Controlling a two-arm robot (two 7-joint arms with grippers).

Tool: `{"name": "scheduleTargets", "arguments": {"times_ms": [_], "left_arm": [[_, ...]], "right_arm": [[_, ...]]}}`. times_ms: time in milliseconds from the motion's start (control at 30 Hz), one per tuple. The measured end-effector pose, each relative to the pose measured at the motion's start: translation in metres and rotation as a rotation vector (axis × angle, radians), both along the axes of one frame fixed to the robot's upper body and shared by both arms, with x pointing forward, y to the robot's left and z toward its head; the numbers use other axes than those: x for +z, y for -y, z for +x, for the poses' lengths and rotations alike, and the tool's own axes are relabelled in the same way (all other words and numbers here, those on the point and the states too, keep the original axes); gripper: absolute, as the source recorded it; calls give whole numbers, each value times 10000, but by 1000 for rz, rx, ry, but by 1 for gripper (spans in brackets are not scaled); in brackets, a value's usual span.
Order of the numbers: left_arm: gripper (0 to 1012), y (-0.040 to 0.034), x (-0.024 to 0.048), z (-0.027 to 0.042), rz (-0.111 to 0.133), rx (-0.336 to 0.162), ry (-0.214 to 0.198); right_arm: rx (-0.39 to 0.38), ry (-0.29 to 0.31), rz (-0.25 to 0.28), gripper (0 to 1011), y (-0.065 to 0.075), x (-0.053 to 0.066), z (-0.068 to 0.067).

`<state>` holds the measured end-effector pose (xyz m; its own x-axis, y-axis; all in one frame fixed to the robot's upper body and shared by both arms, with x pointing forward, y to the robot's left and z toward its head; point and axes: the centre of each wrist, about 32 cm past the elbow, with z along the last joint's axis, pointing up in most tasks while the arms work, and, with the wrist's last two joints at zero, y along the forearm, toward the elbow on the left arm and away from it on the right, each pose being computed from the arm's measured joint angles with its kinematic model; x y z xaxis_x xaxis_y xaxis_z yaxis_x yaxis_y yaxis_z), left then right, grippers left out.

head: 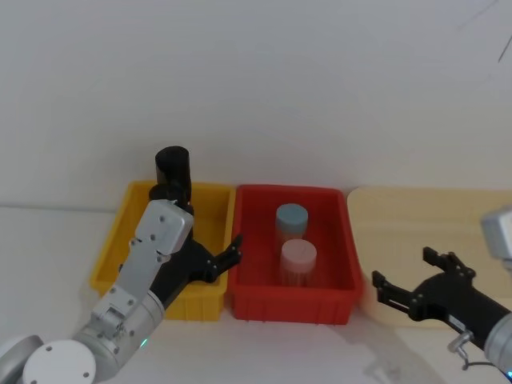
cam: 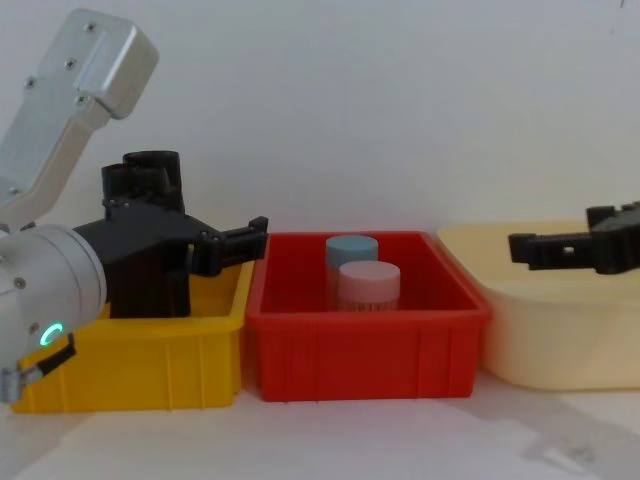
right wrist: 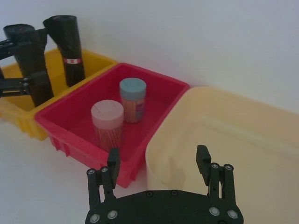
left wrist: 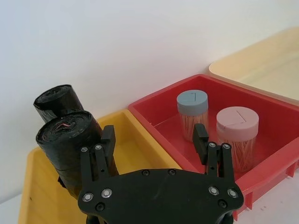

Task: Pick up the garbage bag with the one hand and transfer it to the other hand.

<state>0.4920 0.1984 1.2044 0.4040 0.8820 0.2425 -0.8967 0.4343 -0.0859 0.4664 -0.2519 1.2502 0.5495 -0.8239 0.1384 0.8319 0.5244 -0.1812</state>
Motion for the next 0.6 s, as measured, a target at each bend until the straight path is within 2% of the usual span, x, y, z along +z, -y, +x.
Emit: {"name": "scheduleTargets", "arguments": {"times_ms": [67, 333, 600], "left_arm": [[1001, 0, 0, 0, 0, 0, 0], [1002, 0, 0, 0, 0, 0, 0], [1002, 0, 0, 0, 0, 0, 0]], "right_arm": [[19, -11, -23, 1002, -39, 57, 62], [63, -35, -72, 1001, -188, 159, 238], [86, -53, -99, 1002, -323, 180, 385]]}}
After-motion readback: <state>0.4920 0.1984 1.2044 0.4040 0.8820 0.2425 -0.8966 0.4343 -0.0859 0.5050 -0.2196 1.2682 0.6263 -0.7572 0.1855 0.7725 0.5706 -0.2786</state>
